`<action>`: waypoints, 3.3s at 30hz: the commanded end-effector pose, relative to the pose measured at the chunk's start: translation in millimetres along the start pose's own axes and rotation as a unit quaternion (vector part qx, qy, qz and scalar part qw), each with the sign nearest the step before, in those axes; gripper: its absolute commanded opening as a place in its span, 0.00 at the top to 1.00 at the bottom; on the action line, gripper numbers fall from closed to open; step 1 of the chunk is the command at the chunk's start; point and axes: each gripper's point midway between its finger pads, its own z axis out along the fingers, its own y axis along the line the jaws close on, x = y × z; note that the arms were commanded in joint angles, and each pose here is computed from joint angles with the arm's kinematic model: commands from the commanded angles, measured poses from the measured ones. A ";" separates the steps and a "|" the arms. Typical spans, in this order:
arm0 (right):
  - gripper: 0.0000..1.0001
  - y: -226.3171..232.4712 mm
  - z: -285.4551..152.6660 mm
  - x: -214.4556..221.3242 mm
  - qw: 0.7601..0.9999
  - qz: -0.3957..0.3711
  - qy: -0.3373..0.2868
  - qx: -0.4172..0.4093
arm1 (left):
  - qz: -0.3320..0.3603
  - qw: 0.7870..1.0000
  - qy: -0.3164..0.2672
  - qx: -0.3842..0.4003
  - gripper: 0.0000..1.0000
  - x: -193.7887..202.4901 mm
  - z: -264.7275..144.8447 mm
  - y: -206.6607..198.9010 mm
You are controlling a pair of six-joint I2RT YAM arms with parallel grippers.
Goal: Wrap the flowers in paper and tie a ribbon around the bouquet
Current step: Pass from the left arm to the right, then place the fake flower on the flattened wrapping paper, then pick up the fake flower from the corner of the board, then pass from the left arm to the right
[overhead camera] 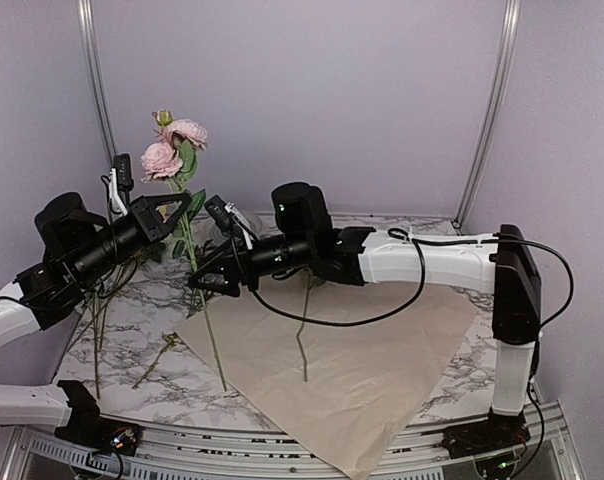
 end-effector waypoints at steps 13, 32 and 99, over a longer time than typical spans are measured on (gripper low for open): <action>1.00 -62.0 -62.2 -9.6 0.985 0.133 -0.024 0.110 | 0.063 0.988 -0.003 -0.138 0.13 19.6 -1.0 55.3; 0.99 -220.5 -214.5 167.4 0.863 0.375 0.055 0.333 | 0.078 0.841 0.281 -0.455 0.21 146.6 -25.4 273.7; 0.11 -4.6 -36.3 -55.6 0.986 -0.055 -0.136 0.075 | 0.023 0.995 -0.058 0.078 1.00 -44.4 32.0 -78.0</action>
